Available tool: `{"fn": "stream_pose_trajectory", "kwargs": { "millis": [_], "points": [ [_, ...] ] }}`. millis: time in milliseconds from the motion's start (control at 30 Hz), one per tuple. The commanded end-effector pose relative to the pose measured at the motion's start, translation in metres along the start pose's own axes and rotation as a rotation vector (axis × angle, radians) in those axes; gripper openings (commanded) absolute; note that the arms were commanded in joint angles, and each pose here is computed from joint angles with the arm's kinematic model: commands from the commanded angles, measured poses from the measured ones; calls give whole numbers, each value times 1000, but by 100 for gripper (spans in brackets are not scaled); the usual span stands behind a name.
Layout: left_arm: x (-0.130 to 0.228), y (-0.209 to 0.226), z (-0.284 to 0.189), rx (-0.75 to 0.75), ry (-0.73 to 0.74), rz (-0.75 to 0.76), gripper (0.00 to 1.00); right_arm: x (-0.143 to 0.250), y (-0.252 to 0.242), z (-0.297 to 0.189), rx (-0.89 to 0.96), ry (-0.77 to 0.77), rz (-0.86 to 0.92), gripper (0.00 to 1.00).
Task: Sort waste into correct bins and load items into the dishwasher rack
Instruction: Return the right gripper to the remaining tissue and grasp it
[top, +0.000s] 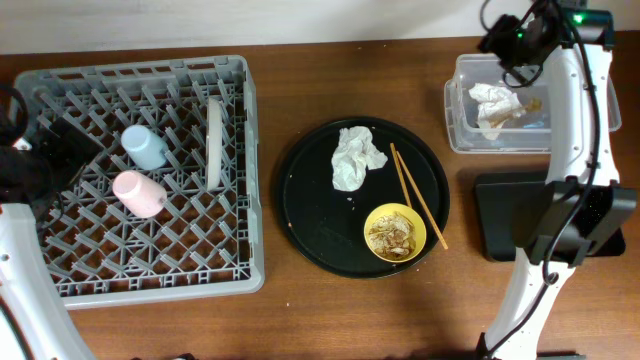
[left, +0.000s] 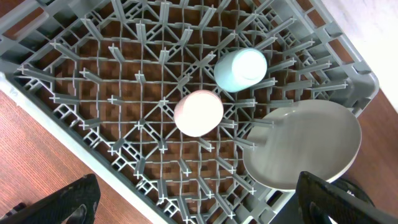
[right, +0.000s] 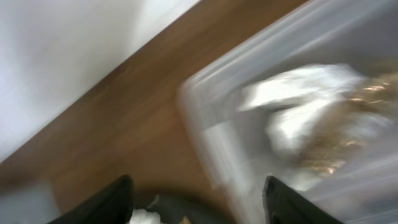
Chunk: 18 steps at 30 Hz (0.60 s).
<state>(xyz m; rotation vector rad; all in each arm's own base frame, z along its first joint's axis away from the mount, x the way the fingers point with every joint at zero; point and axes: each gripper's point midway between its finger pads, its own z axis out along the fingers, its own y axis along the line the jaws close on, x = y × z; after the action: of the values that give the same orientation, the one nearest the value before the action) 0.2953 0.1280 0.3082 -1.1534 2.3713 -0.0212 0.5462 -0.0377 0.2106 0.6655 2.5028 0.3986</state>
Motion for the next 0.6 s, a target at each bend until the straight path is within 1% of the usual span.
{"fn": "stream_pose_trajectory", "kwargs": {
  "millis": [0,67,133,300,333,467,567],
  "points": [
    [-2,1,-1,-4,-10,-11,99,65,82,0,-339,204,-305,61],
    [-2,1,-1,-4,-10,-11,99,98,94,5,-287,267,-425,61],
    [-2,1,-1,-4,-10,-11,99,128,94,15,-140,318,-498,64],
    [-2,1,-1,-4,-10,-11,99,188,104,47,123,351,-700,65],
    [-2,1,-1,-4,-10,-11,99,199,105,55,156,353,-717,68],
    [-2,1,-1,-4,-10,-11,99,227,102,81,267,320,-652,69],
    [-2,1,-1,-4,-10,-11,99,242,91,100,287,328,-624,70]
  ]
}}
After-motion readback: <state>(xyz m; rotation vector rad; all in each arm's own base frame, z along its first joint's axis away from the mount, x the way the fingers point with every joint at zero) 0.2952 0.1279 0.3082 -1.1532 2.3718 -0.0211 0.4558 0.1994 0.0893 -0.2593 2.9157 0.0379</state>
